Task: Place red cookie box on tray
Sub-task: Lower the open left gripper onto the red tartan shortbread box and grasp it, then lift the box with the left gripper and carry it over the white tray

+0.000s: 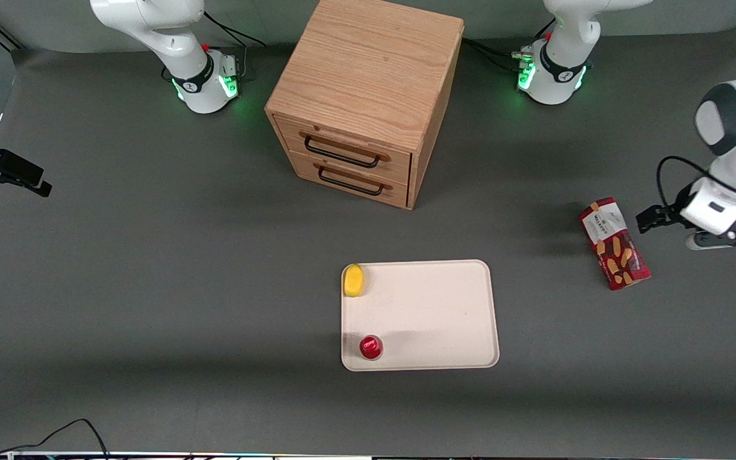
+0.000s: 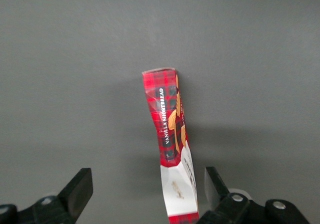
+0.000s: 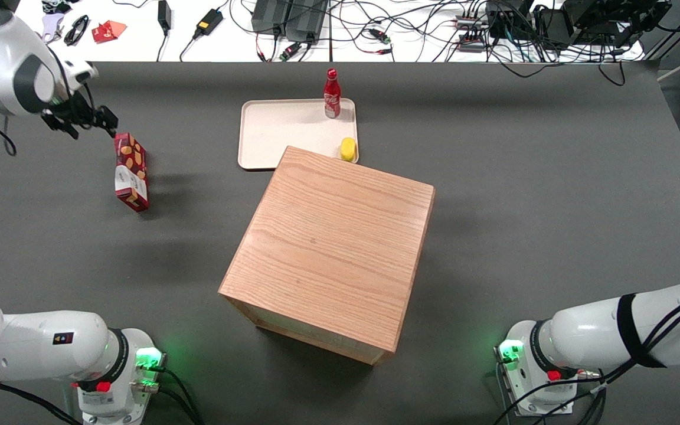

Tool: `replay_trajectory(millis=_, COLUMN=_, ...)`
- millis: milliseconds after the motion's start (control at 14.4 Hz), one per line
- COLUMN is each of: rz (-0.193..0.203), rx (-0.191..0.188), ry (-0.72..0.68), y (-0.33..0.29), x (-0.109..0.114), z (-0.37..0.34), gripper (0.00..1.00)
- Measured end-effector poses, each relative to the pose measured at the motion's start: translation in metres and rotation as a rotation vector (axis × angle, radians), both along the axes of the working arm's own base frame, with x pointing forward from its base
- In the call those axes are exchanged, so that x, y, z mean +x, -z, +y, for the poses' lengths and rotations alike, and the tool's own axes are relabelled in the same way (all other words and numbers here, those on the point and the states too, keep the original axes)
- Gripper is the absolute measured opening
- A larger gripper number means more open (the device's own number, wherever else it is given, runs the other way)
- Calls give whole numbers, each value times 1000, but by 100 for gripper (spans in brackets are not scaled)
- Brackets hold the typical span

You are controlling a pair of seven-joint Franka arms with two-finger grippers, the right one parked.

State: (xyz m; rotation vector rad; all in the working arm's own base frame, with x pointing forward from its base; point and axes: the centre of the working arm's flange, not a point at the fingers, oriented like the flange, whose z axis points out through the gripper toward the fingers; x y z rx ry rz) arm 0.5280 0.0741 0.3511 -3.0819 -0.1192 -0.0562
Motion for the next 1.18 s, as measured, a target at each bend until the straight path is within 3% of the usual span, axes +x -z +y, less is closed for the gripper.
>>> replay_trajectory(millis=485, rz=-17, rx=-7, ry=-4, y=105, x=1, z=-2, gripper=96)
replay_trajectory(millis=970, rz=-21, rx=-16, ry=-17, y=131, x=0, z=-6, gripper=21)
replay_trajectory(millis=1040, rz=-22, rx=-16, ry=-17, y=130, x=0, z=-6, gripper=16)
replay_trajectory(millis=1178, rz=-16, rx=-17, ry=-25, y=122, x=0, z=-6, gripper=15)
